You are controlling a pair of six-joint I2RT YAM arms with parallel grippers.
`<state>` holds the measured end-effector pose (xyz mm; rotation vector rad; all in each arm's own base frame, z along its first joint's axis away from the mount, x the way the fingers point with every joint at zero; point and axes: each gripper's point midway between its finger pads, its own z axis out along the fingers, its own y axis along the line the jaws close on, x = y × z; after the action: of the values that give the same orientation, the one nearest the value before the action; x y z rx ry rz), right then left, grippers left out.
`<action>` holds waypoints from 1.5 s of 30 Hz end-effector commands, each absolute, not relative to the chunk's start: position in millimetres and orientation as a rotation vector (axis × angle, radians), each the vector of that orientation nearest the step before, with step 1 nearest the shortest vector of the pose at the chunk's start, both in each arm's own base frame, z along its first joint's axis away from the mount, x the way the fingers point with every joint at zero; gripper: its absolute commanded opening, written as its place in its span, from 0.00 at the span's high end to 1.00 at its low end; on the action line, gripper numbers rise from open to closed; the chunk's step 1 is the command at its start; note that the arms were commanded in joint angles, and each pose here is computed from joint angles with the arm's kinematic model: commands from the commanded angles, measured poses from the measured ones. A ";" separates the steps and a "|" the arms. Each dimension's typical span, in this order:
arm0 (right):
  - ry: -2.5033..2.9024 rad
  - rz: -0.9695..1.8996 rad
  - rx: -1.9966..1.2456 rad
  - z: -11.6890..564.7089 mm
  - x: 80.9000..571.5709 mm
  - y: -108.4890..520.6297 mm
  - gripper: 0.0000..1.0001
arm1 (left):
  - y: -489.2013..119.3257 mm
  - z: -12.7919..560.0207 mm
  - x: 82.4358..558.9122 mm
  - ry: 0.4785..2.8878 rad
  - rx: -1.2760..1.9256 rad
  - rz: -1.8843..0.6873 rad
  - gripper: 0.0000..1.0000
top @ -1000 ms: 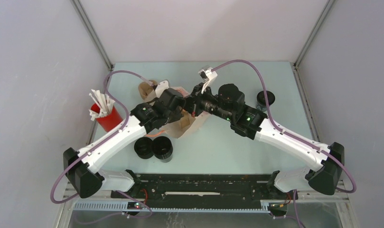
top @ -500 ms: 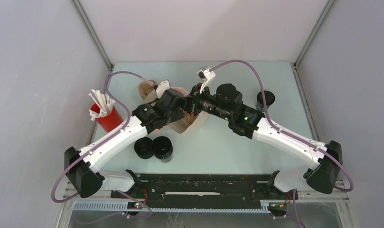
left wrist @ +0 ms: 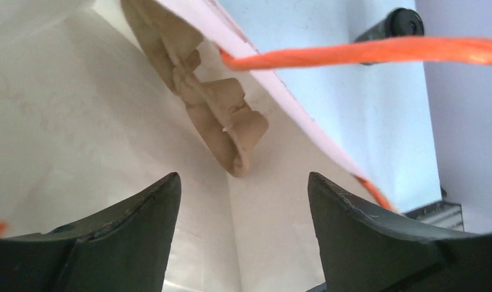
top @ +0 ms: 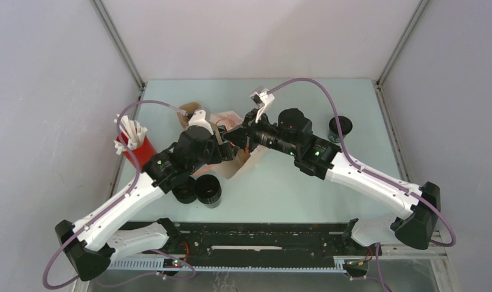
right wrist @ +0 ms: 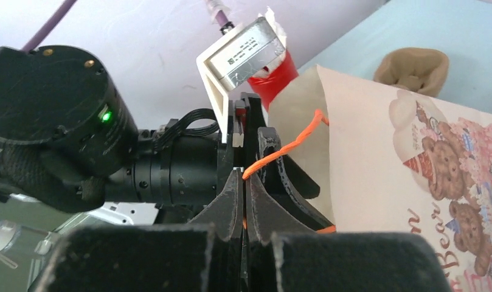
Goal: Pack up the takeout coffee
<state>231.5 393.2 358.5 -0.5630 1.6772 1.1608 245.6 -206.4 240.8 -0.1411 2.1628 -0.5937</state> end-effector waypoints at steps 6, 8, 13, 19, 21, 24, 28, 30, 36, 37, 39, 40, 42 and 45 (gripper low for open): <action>1.678 1.022 -0.592 354.2 246.1 373.4 1.00 | -158.8 306.0 206.4 2.053 -0.035 -0.578 0.07; 1.673 1.026 -0.601 355.0 244.4 373.8 1.00 | -124.0 301.5 206.5 2.068 -0.145 -0.431 0.01; 1.664 1.036 -0.622 356.0 241.1 375.0 1.00 | -87.1 287.3 198.3 2.110 -0.284 -0.341 0.00; 1.655 1.040 -0.650 357.1 236.5 375.0 1.00 | -83.1 277.1 192.2 2.091 -0.304 -0.365 0.02; 1.652 1.034 -0.660 356.9 235.0 374.8 1.00 | -82.5 269.4 195.9 2.114 -0.290 -0.325 0.07; 1.647 1.032 -0.677 357.0 232.6 374.7 1.00 | -91.9 267.0 204.8 2.120 -0.207 -0.320 0.14; 1.639 1.029 -0.687 358.4 231.1 373.4 1.00 | -89.6 272.3 223.0 2.104 -0.169 -0.219 0.23; 1.637 1.027 -0.693 358.5 230.4 372.8 1.00 | -92.3 274.4 233.2 2.102 -0.141 -0.184 0.28; 1.637 1.003 -0.700 360.2 228.0 367.3 1.00 | -96.4 270.6 258.4 2.101 -0.102 -0.091 0.61; 1.638 0.990 -0.701 359.6 227.9 365.6 1.00 | -100.4 270.6 261.2 2.097 -0.082 -0.102 0.68; 1.636 0.966 -0.697 362.0 227.9 360.3 1.00 | -108.2 272.6 266.2 2.070 -0.055 -0.140 0.80; 1.638 0.949 -0.698 362.0 228.0 357.3 1.00 | -111.5 276.8 269.1 2.040 -0.055 -0.166 0.85; 1.655 0.889 -0.690 364.0 231.0 349.1 0.99 | -118.9 279.8 272.0 2.006 -0.038 -0.213 0.94; 1.719 0.737 -0.657 363.3 240.8 330.4 0.90 | -131.2 285.0 274.6 1.943 -0.011 -0.300 1.00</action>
<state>231.9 358.6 338.6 -0.6996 1.7217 0.9190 263.3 -115.7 259.6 -0.0458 2.0969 -0.1767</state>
